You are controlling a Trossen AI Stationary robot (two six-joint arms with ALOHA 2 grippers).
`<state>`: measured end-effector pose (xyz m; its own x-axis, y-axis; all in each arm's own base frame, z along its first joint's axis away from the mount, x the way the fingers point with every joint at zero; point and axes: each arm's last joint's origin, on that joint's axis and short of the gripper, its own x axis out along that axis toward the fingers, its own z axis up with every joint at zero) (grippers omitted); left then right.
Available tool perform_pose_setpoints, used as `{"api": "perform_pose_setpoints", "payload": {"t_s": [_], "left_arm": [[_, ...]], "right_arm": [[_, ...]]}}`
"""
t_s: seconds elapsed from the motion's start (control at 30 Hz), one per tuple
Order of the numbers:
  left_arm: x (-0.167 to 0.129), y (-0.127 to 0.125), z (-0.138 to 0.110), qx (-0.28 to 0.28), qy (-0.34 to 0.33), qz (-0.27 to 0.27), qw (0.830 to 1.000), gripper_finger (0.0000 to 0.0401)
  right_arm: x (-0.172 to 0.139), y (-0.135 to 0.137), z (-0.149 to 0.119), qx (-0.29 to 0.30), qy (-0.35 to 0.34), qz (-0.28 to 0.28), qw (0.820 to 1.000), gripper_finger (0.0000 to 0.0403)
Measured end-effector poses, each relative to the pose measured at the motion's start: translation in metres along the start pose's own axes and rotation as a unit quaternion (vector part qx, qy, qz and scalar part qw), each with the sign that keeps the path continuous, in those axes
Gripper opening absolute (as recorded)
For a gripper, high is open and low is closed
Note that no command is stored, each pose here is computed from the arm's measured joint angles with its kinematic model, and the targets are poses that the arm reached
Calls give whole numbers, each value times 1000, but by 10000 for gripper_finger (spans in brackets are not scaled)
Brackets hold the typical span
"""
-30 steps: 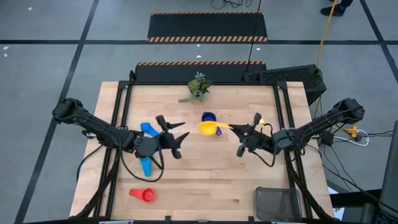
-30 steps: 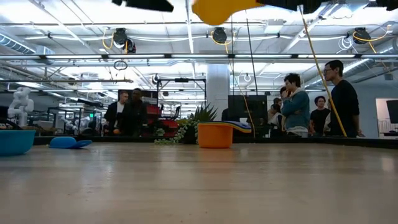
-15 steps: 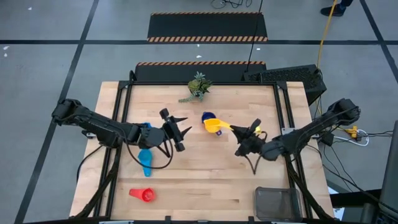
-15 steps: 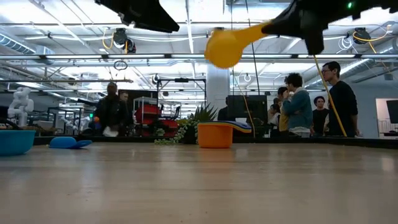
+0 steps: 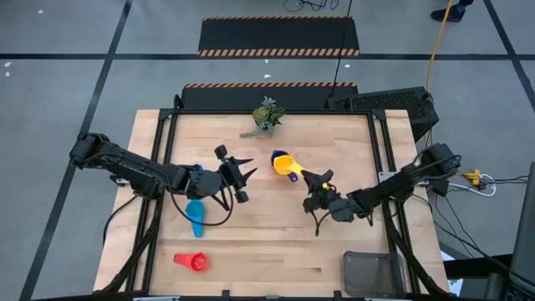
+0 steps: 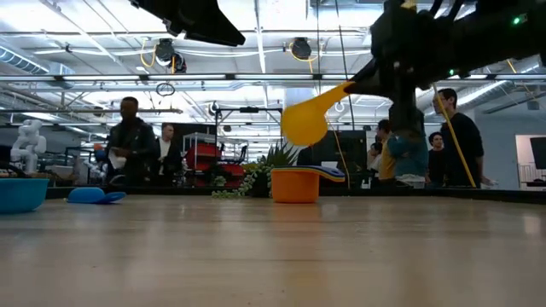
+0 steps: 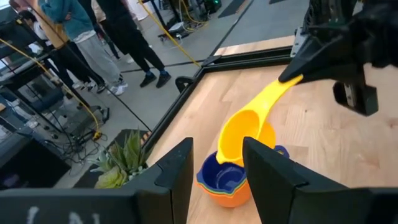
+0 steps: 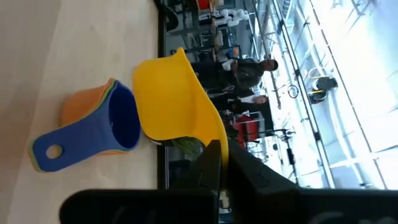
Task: Nest measuring cups in basket
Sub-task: Stack the yellow measuring cups on top of the violet measuring cups
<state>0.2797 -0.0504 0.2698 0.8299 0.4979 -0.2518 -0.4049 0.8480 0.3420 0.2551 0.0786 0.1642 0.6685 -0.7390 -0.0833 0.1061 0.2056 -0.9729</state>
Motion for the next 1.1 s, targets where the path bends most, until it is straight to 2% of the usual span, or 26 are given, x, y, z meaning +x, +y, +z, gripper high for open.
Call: {"api": "perform_pose_setpoints", "payload": {"t_s": [0.23, 0.6, 1.1], "left_arm": [[0, 0, 0, 0, 0, 0, 1000, 141], [0, 0, 0, 3, 0, 0, 1000, 140], [0, 0, -1, 6, 3, 0, 1000, 140]], "right_arm": [[15, 15, -2, -23, 23, -5, 999, 0], [34, 15, -8, 7, 10, 5, 1000, 0], [43, 17, -14, 13, 20, 16, 1000, 0]]}}
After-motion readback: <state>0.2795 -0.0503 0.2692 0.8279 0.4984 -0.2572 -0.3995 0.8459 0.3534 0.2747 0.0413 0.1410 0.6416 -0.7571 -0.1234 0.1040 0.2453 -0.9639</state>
